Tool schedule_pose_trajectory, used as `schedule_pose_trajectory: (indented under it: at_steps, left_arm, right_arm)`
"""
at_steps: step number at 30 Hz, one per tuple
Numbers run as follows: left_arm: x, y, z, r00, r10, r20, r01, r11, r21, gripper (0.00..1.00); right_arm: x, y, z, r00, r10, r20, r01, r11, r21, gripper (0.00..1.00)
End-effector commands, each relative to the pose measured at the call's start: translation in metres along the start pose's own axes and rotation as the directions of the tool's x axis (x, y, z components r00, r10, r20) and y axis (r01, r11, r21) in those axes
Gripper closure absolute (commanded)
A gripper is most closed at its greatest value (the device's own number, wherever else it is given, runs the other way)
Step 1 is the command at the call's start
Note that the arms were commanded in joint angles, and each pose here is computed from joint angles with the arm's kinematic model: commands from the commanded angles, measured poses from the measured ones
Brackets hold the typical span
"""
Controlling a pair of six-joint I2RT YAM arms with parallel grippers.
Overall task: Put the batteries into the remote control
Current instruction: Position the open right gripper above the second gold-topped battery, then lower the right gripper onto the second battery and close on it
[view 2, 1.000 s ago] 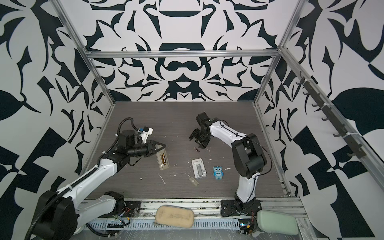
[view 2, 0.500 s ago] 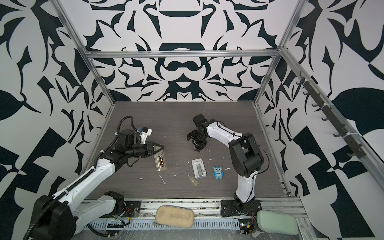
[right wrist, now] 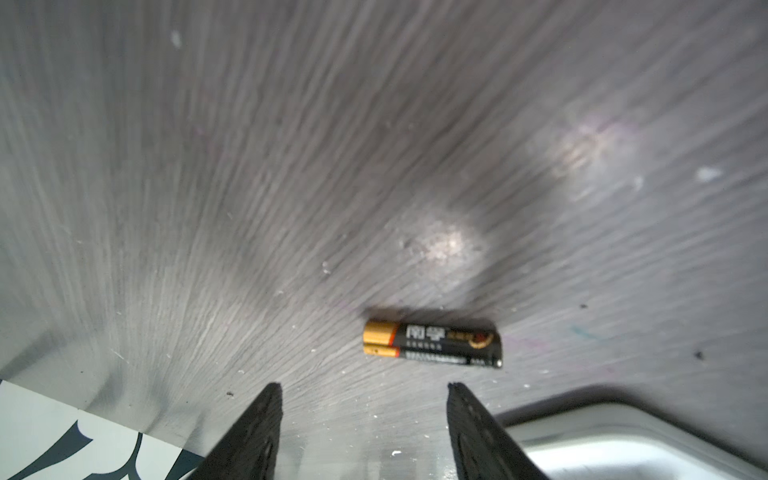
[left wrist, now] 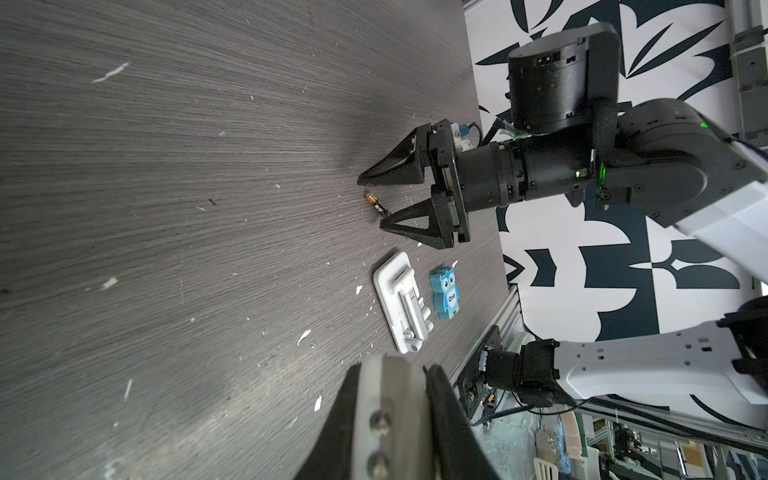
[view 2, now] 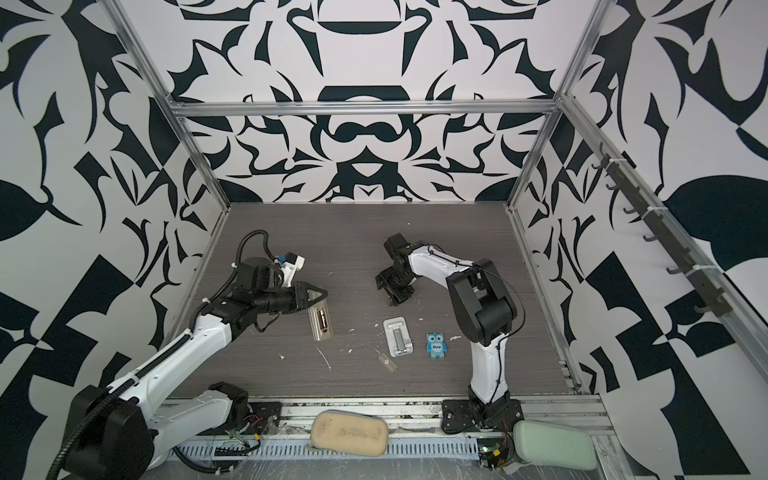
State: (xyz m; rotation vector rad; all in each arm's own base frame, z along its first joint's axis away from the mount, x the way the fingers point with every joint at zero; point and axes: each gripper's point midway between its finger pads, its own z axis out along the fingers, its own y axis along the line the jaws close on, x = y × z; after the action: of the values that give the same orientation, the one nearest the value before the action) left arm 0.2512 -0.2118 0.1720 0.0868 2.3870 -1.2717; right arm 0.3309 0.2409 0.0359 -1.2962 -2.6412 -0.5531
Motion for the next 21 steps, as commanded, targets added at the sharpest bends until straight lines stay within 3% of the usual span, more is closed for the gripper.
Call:
schedule_pose_trajectory:
  at_steps: [1, 16, 21]
  left_arm:
    - [-0.006, -0.006, -0.002, 1.000, 0.027, -0.002, -0.027, 1.000, 0.002, 1.00]
    - [-0.013, -0.007, 0.003, 0.999, 0.046, -0.012, -0.046, 0.999, 0.000, 1.00]
    - [-0.017, -0.006, 0.004, 0.999, 0.051, -0.004, -0.051, 0.999, -0.006, 1.00]
  right_arm:
    - [-0.007, -0.002, -0.008, 0.999, 0.023, 0.033, -0.023, 1.000, -0.006, 0.34]
    - [-0.032, -0.028, -0.007, 0.994, 0.090, 0.067, -0.094, 0.995, 0.044, 0.39]
    - [-0.038, -0.038, -0.003, 0.994, 0.091, 0.064, -0.095, 0.993, 0.071, 0.54]
